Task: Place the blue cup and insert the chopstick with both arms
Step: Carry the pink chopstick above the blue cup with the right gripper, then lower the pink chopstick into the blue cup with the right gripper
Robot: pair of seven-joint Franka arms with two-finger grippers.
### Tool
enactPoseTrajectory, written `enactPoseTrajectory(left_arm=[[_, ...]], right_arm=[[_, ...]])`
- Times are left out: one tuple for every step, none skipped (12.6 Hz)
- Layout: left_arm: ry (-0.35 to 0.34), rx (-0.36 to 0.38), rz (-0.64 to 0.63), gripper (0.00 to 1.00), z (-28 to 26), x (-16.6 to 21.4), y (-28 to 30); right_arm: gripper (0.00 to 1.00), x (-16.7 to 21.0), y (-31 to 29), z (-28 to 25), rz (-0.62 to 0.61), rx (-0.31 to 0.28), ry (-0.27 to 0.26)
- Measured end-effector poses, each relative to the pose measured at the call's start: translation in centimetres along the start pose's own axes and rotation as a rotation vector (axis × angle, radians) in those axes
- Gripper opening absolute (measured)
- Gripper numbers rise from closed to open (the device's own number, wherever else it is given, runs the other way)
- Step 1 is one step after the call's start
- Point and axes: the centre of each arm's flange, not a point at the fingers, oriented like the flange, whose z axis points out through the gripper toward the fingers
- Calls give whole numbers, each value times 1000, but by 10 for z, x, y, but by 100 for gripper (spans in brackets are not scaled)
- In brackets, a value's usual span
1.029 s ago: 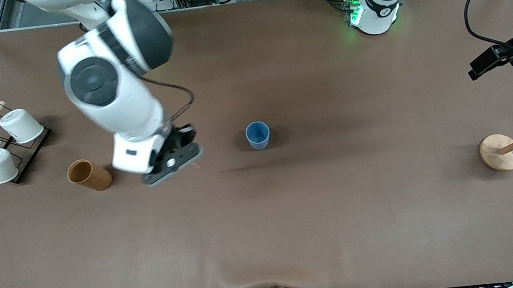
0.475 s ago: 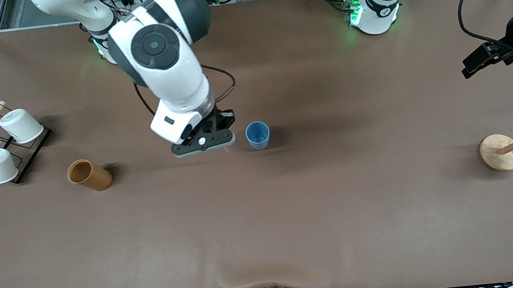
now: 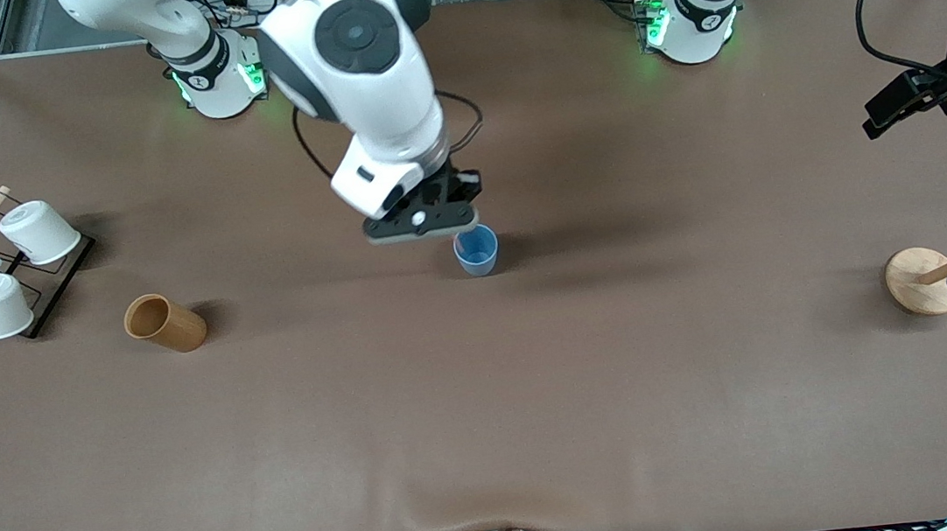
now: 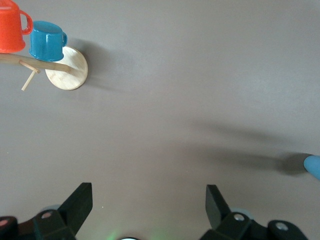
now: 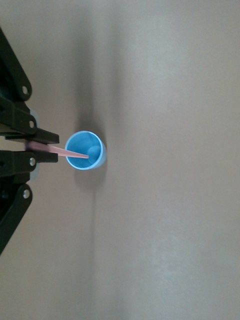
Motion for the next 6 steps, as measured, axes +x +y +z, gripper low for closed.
enactPoseTrajectory(left_arm=[[1, 0, 6, 100, -1, 0, 0], [2, 0, 8, 100, -1, 0, 0], [2, 0, 9, 100, -1, 0, 0], [2, 0, 10, 100, -1, 0, 0], [1, 0, 12, 100, -1, 0, 1], [1, 0, 15, 100, -1, -1, 2]], right_arm=[[10, -6, -6, 4, 3, -5, -6], [10, -9, -9, 9, 1, -11, -12], [10, -10, -9, 13, 0, -15, -17], [10, -10, -10, 16, 0, -19, -21], [10, -10, -11, 20, -3, -23, -25], [10, -12, -13, 24, -6, -24, -26]])
